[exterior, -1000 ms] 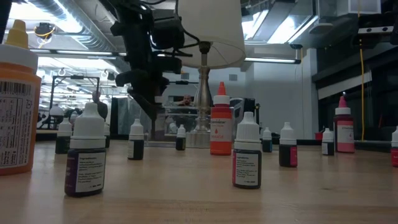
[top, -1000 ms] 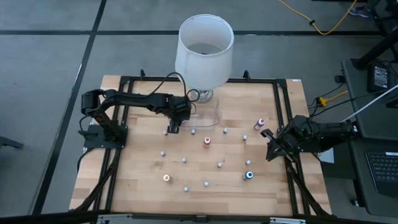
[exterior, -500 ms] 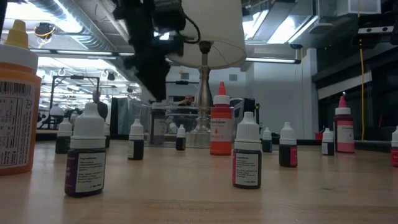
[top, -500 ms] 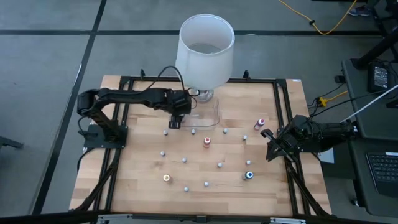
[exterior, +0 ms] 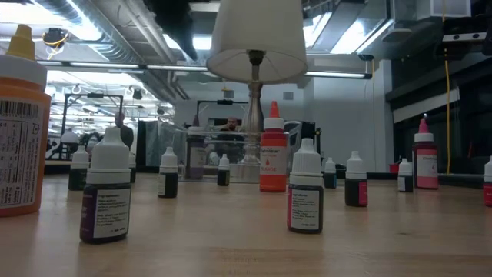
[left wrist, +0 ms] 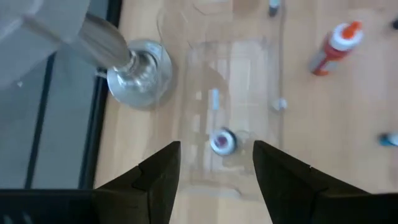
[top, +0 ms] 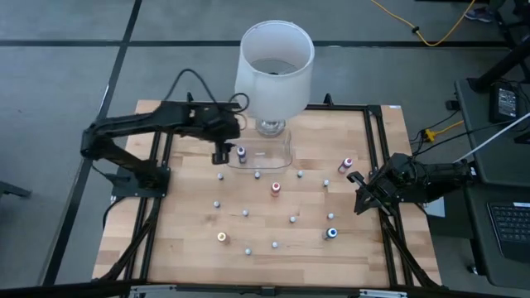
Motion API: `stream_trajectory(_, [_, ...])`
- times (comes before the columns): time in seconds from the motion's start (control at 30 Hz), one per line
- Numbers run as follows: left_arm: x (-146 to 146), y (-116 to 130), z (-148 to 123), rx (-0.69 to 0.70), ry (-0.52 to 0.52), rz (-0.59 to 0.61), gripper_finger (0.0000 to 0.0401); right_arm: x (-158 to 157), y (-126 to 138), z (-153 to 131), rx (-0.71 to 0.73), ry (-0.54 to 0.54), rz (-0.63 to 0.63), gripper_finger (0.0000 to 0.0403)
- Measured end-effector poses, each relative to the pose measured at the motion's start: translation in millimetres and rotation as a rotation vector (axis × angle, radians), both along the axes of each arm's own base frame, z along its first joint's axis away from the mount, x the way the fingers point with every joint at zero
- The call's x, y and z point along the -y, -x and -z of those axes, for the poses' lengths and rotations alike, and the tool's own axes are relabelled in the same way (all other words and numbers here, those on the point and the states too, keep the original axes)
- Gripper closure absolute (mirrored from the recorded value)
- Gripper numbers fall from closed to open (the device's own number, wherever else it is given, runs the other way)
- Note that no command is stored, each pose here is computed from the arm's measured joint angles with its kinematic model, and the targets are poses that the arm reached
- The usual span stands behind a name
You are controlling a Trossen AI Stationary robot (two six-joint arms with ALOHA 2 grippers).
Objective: Pick & Place food coloring
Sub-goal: Put the top small red food coloring bottle into the container
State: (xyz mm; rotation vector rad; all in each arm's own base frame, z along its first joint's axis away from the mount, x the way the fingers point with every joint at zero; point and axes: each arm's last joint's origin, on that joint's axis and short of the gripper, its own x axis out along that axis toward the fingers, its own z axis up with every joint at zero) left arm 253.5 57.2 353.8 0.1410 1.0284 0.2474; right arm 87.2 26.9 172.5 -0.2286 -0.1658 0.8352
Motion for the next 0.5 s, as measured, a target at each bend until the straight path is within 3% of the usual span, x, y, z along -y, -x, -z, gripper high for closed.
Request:
stream_trajectory(0.3, [25.4,72.5,-21.6,-0.078,0.061,-0.205,0.0205,0.0,0.0,0.0,0.0,0.0,0.0,0.0359])
stream_trajectory(0.5, [36.6,115.7,-10.2,0.073,0.088,-0.331,0.0205,0.0,0.0,0.0,0.0,0.0,0.0,0.0359])
